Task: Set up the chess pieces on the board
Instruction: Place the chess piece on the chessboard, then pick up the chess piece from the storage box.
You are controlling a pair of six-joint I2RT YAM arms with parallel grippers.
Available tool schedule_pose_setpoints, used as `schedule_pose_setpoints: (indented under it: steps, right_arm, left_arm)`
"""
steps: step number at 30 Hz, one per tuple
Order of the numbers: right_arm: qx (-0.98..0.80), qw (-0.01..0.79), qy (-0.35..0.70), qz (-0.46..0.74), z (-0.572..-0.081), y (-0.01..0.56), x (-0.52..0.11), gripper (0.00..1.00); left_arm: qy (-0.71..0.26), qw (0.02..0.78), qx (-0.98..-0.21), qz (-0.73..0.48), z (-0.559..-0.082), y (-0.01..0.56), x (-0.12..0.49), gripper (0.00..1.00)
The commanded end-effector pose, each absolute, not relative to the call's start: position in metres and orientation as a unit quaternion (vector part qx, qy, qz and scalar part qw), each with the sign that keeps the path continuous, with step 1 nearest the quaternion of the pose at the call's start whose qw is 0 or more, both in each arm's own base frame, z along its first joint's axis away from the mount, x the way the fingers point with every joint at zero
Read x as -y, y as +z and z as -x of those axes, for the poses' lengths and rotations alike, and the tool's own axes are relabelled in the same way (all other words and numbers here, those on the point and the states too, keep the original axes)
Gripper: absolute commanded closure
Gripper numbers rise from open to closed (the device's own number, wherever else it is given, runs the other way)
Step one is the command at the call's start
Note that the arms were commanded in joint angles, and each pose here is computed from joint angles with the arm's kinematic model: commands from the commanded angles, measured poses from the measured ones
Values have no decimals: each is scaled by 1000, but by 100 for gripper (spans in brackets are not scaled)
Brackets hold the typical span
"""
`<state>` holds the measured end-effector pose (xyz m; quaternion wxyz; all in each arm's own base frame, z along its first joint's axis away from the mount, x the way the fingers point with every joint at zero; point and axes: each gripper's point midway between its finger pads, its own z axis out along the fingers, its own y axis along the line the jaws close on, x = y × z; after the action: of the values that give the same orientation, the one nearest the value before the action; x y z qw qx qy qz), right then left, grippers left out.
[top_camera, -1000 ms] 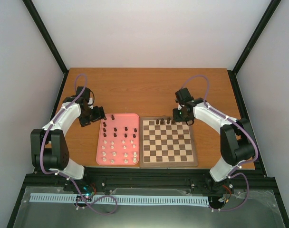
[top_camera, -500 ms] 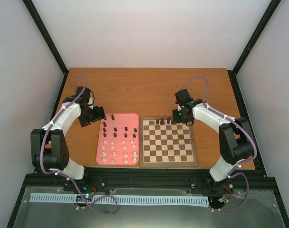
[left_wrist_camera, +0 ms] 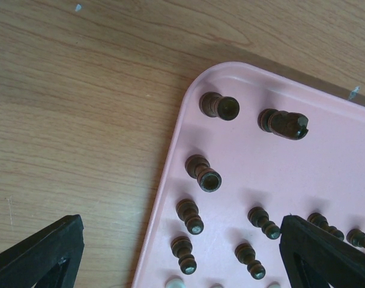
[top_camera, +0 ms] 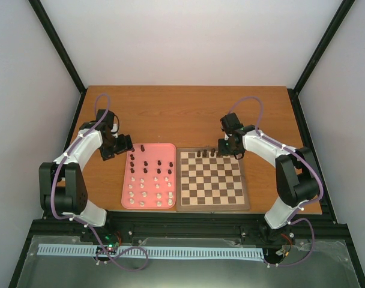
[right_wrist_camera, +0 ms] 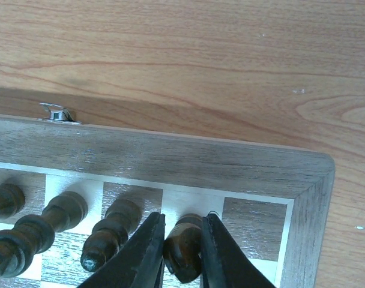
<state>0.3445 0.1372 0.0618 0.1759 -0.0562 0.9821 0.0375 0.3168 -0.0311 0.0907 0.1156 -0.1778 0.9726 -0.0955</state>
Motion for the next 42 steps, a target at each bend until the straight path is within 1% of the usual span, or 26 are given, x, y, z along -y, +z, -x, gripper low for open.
schedule_pose_setpoints:
  steps: [1, 4, 7, 15, 17, 21, 24, 31, 34, 37, 42]
  right_arm:
    - [-981, 184, 30, 47, -350, 59, -134, 84]
    - [-981, 182, 34, 48, -351, 58, -136, 82]
    - [-981, 184, 38, 49, -352, 59, -137, 77]
    - [-979, 194, 37, 50, -355, 68, -137, 76]
    - [-978, 199, 35, 49, -357, 74, -137, 73]
    - [-976, 211, 26, 45, -361, 87, -134, 70]
    - [-973, 225, 19, 38, -365, 98, -130, 62]
    - [-969, 245, 15, 33, -379, 123, -129, 49]
    - [-966, 256, 17, 23, -388, 137, -123, 49]
    - [-967, 255, 13, 13, -393, 144, -114, 48]
    - [-968, 252, 12, 11, -391, 147, -104, 48]
  left_arm:
    - [-100, 130, -971, 171, -327, 98, 31, 0]
    - [-100, 131, -971, 172, -328, 99, 31, 0]
    - [-100, 131, -971, 170, -328, 99, 31, 0]
    - [-101, 132, -971, 171, -329, 99, 31, 0]
    - [-100, 132, -971, 170, -329, 100, 31, 0]
    - [-104, 134, -972, 165, -329, 102, 32, 0]
    - [-107, 140, -972, 158, -329, 105, 33, 0]
    - [-123, 168, -968, 140, -337, 125, 38, 0]
    - [-133, 184, -967, 113, -348, 137, 48, 1]
    - [-112, 189, -973, 76, -359, 143, 60, 4]
    - [-82, 158, -984, 9, -367, 135, 97, 11]
